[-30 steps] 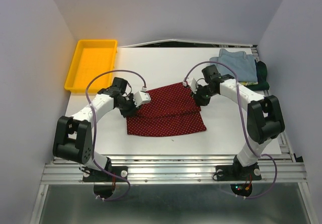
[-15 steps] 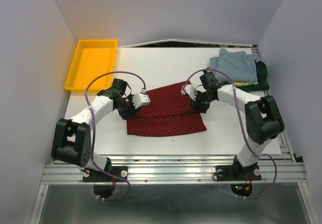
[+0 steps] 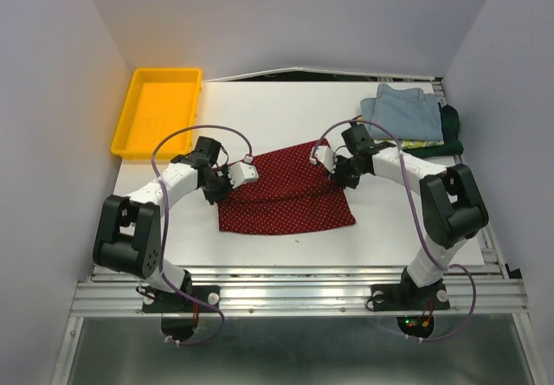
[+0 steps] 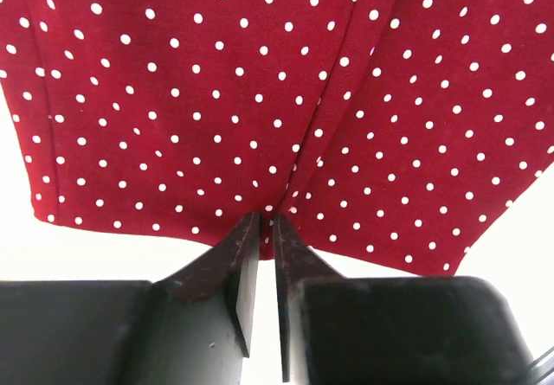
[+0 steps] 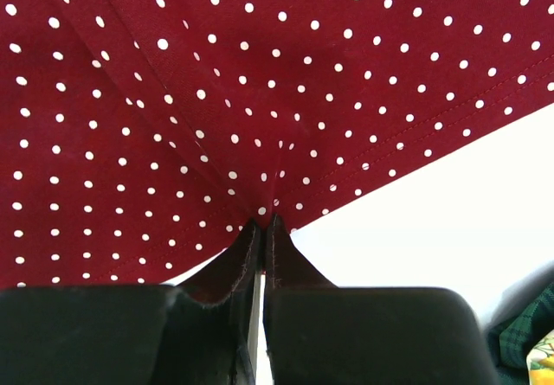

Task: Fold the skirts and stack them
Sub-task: Fold the skirt

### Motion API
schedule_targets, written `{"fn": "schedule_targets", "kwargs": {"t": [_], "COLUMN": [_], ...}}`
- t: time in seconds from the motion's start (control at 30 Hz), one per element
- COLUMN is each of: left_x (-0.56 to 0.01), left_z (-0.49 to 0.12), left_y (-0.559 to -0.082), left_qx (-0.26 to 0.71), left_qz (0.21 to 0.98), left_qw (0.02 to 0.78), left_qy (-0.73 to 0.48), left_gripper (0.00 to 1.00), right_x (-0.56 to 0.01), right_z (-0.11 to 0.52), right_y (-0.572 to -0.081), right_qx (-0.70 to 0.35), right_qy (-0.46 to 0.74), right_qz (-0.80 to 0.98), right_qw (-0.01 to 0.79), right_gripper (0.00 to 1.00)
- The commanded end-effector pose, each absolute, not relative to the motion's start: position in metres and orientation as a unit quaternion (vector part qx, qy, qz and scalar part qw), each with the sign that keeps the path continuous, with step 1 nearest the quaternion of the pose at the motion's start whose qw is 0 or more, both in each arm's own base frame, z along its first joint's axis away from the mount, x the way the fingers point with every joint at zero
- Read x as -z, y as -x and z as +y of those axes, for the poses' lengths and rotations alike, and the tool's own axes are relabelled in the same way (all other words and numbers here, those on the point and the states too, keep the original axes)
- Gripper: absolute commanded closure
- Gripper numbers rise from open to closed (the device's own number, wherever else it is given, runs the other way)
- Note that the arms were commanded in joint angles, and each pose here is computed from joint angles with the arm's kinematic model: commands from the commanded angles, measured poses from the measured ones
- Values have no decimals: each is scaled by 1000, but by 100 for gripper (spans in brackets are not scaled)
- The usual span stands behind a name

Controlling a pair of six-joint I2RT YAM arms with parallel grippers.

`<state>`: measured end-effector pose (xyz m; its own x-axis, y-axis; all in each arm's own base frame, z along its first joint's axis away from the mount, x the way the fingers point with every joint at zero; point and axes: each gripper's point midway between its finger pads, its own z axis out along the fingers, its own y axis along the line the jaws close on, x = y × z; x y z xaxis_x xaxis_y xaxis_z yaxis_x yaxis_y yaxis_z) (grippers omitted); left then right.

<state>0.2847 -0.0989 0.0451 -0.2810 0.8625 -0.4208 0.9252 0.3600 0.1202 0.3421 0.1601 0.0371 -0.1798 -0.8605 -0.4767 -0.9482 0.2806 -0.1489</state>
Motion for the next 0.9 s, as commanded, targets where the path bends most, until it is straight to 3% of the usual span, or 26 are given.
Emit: {"fn": "schedule_targets", "kwargs": {"t": [0.0, 0.07, 0.43, 0.87], "left_x": [-43, -47, -100, -80], "left_z": [-100, -100, -101, -97], "left_y": [-285, -287, -290, -199], "left_qx": [75, 73, 54, 123], "left_qz": [795, 793, 781, 762], "left_qw": [211, 216, 267, 192], "left_qy": [-564, -564, -562, -606], "left_gripper": [90, 100, 100, 100], "right_x": [-50, -52, -106, -85], "right_z": [161, 161, 152, 126], "right_y": [-351, -351, -358, -284], "right_qx": [-71, -70, -27, -50], "right_qy": [599, 599, 599, 614], "right_qz": [751, 751, 740, 744], "right_qw": [269, 270, 304, 259], "right_gripper": [99, 99, 99, 99]}}
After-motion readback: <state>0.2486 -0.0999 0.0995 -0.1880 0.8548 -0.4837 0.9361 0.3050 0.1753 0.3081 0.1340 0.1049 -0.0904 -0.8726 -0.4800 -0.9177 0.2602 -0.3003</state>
